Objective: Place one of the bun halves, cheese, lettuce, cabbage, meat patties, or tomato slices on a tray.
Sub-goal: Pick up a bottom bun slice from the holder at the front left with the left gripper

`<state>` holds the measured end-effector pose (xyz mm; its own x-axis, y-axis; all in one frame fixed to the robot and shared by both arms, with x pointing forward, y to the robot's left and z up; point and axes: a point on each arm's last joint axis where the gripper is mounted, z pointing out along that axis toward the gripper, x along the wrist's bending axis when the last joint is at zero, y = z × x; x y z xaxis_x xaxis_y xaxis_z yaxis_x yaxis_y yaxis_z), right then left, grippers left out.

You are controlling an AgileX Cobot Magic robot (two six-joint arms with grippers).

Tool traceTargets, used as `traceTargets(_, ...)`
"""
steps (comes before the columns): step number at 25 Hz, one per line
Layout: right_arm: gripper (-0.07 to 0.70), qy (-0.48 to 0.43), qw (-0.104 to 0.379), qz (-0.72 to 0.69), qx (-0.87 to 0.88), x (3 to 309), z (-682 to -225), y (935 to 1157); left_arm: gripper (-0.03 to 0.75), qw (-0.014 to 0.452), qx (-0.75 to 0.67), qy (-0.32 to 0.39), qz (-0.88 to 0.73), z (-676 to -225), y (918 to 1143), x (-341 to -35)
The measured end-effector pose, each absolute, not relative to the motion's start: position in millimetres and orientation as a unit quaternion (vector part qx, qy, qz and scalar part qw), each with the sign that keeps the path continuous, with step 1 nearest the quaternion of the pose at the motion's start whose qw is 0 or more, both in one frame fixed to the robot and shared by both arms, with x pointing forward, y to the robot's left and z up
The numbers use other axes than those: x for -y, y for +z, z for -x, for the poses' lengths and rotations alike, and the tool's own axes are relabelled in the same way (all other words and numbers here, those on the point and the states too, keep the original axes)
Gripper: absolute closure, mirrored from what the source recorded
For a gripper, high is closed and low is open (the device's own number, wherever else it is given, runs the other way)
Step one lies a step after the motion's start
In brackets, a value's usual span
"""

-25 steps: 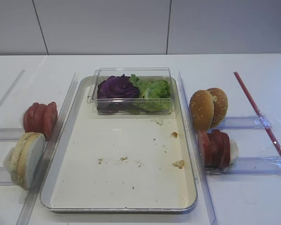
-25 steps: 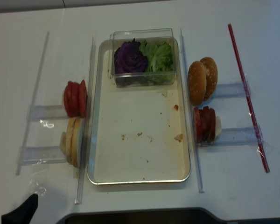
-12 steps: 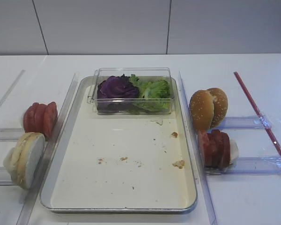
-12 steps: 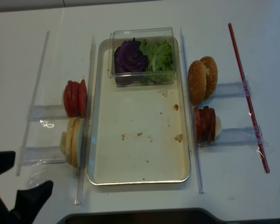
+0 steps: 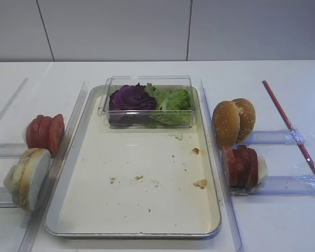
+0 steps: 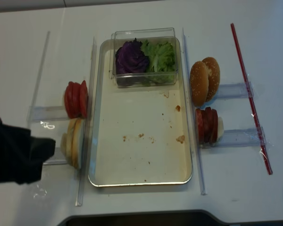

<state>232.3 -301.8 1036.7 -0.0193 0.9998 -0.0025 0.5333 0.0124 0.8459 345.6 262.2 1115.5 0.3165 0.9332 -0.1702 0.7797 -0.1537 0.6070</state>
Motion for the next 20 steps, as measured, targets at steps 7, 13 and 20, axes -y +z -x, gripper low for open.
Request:
traceTargets(7,-0.067,0.344,0.339,-0.613,-0.626,302,-232,1037,0.376,0.301,-0.581,0.097,-0.750,-361,1121,-256)
traceTargets(13,-0.067,0.344,0.339,-0.613,-0.626,302,-232,1037,0.389,0.283,-0.572,0.070,-0.767,-367,1114,-247)
traceTargets(20,-0.067,0.344,0.339,-0.613,-0.626,302,-232,1037,0.393,0.235,-0.561,0.042,-0.793,-385,1099,-225)
